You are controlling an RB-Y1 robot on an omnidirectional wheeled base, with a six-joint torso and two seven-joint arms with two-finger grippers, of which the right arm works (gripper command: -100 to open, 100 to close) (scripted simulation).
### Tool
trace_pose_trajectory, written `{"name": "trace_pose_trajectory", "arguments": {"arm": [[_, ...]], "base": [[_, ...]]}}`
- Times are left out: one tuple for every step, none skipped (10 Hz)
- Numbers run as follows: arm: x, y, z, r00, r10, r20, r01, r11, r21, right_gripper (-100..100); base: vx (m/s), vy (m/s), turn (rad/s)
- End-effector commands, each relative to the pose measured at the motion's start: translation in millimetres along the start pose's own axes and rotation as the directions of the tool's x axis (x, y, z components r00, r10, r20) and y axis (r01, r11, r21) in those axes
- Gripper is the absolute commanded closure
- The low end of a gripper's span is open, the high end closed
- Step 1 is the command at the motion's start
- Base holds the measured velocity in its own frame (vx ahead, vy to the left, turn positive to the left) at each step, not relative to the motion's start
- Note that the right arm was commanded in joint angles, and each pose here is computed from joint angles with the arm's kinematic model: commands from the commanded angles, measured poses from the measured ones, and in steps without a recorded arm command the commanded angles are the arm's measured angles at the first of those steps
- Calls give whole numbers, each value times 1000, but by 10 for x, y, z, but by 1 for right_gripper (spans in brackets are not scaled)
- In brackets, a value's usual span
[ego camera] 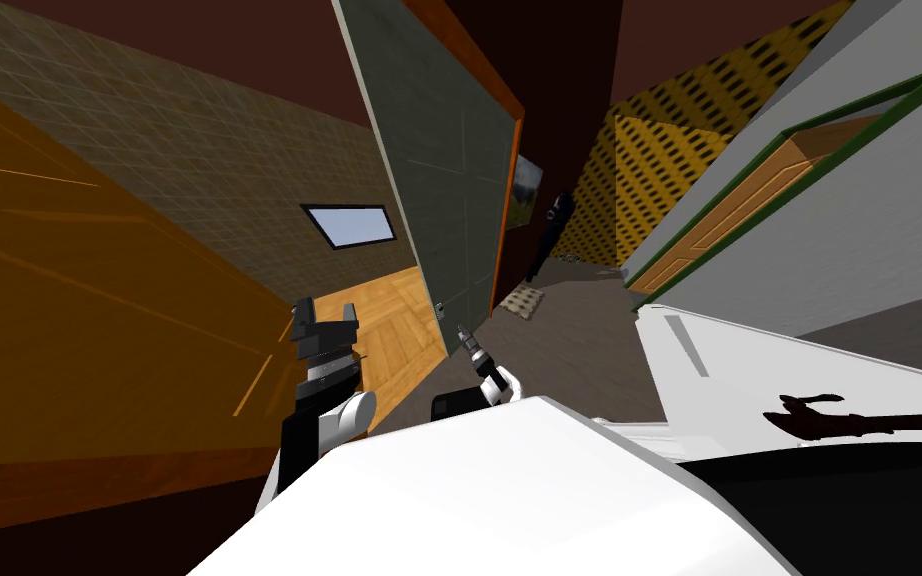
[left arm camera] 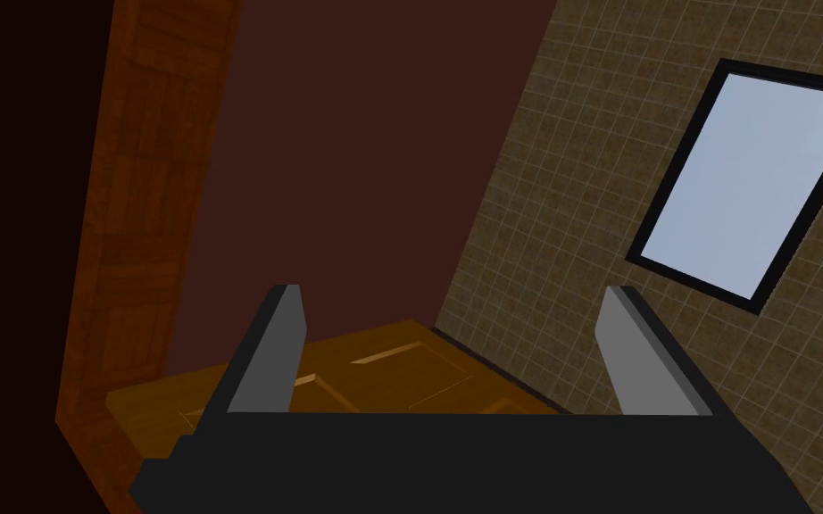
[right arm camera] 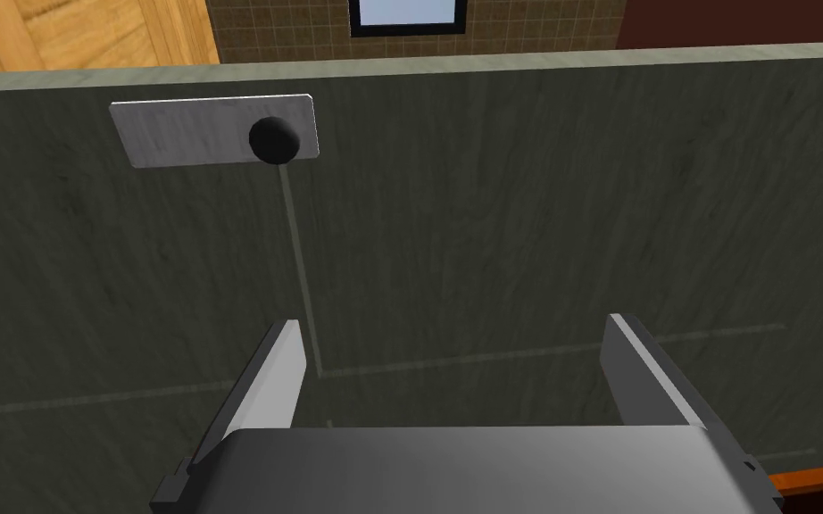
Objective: Push the door open
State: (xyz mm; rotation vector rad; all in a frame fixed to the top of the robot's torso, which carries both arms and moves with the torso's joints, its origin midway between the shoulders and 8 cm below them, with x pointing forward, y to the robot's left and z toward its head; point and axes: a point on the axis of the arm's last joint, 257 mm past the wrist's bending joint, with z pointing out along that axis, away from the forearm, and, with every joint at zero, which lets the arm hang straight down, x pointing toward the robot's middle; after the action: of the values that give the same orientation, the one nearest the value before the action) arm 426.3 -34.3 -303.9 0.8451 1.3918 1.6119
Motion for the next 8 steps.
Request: {"name": "trace_pose_trajectory", "arguments": {"arm": [[66, -89, -13, 1000, 7, -18, -6, 1000, 15, -100], [113, -140, -21, 1000, 10, -29, -10, 1000, 24, -100], [159, -191, -29, 999, 14, -40, -13, 999, 33, -100], [204, -242, -39, 999, 17, -51, -15, 999, 42, -100], [249, -292, -49, 998, 21, -61, -17, 999, 52, -100], [288, -334, -59, 997, 24, -71, -19, 998, 60, -100], [327, -376, -68, 996, 26, -80, -21, 997, 68, -100], [402, -457, -90, 995, 32, -98, -24, 996, 84, -100]], "base": [[90, -1, -21], [97, -16, -24], [106, -19, -16], [101, -5, -16], [105, 6, -20], [98, -16, -19], [86, -26, -15], [107, -17, -26]]}}
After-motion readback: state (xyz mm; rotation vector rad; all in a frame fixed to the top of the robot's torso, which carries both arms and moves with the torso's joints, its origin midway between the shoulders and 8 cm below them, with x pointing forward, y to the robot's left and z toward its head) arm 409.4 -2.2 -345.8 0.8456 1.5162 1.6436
